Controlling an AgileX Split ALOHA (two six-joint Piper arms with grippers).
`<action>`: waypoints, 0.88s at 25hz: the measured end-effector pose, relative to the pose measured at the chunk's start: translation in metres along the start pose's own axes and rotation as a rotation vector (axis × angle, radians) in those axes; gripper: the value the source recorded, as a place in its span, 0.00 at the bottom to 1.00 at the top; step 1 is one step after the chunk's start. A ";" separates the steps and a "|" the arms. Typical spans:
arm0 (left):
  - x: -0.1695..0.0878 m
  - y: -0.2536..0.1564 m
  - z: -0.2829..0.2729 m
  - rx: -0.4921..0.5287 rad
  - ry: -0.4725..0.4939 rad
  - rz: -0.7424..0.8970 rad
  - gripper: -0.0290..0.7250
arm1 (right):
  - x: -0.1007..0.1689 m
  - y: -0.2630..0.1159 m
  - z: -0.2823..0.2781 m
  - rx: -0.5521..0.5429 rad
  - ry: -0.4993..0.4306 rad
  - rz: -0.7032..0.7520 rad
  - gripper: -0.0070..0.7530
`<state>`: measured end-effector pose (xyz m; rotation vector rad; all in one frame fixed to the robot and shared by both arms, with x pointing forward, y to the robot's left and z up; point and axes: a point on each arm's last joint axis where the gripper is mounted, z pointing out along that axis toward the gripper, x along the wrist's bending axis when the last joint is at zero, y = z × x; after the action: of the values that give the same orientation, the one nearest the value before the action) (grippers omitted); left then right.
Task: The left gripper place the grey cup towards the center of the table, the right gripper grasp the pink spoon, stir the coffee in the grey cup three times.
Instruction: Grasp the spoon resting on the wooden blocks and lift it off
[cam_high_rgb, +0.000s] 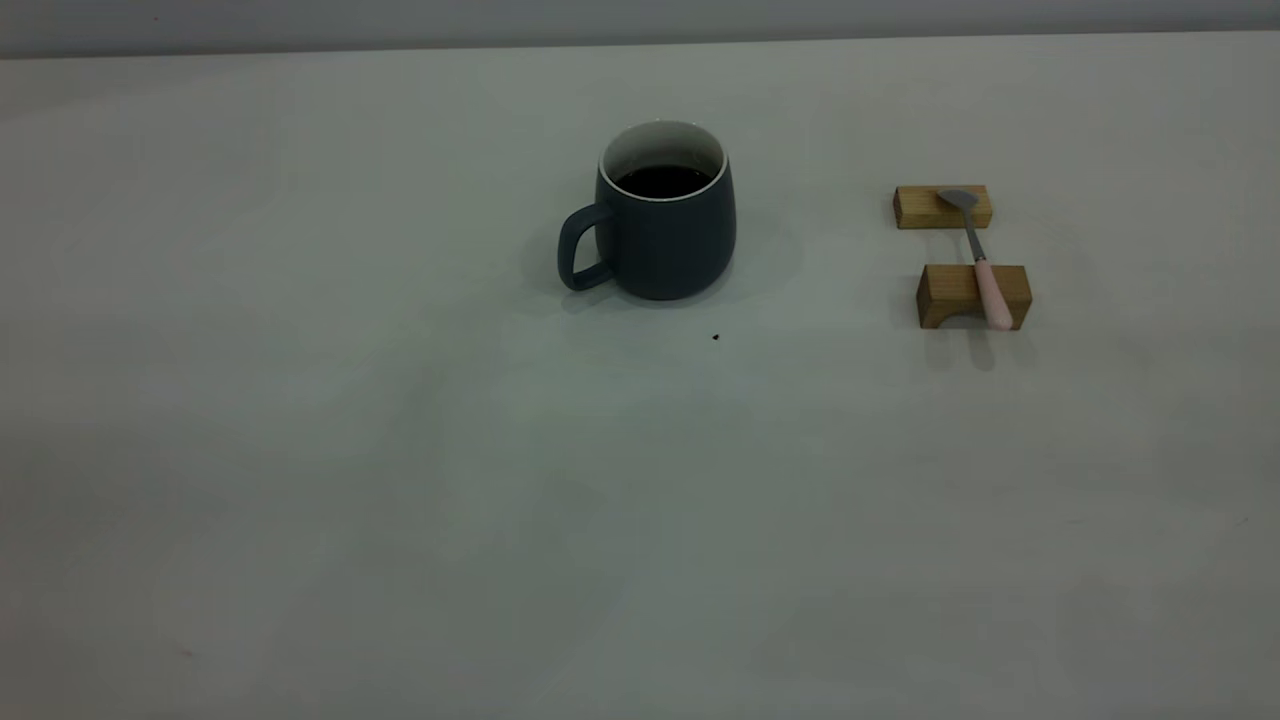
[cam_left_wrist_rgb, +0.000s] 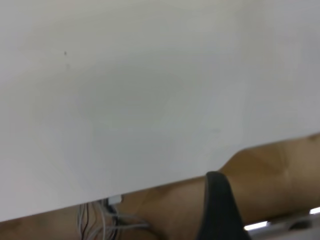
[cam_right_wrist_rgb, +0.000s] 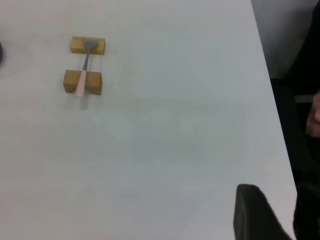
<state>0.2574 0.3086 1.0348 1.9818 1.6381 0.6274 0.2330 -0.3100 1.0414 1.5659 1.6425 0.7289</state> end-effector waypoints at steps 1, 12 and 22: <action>0.000 -0.002 -0.002 -0.013 0.011 -0.022 0.79 | 0.000 0.000 0.000 0.000 0.000 0.000 0.32; -0.002 -0.029 -0.023 -0.205 0.257 -0.316 0.79 | -0.007 0.004 0.000 -0.042 -0.076 -0.035 0.32; -0.003 -0.030 -0.023 -0.203 0.282 -0.342 0.79 | 0.000 0.014 -0.001 -0.158 -0.001 0.008 0.32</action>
<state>0.2198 0.3126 1.0336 1.4745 1.9349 0.9274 0.2402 -0.3087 1.0537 1.4611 1.5395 0.8409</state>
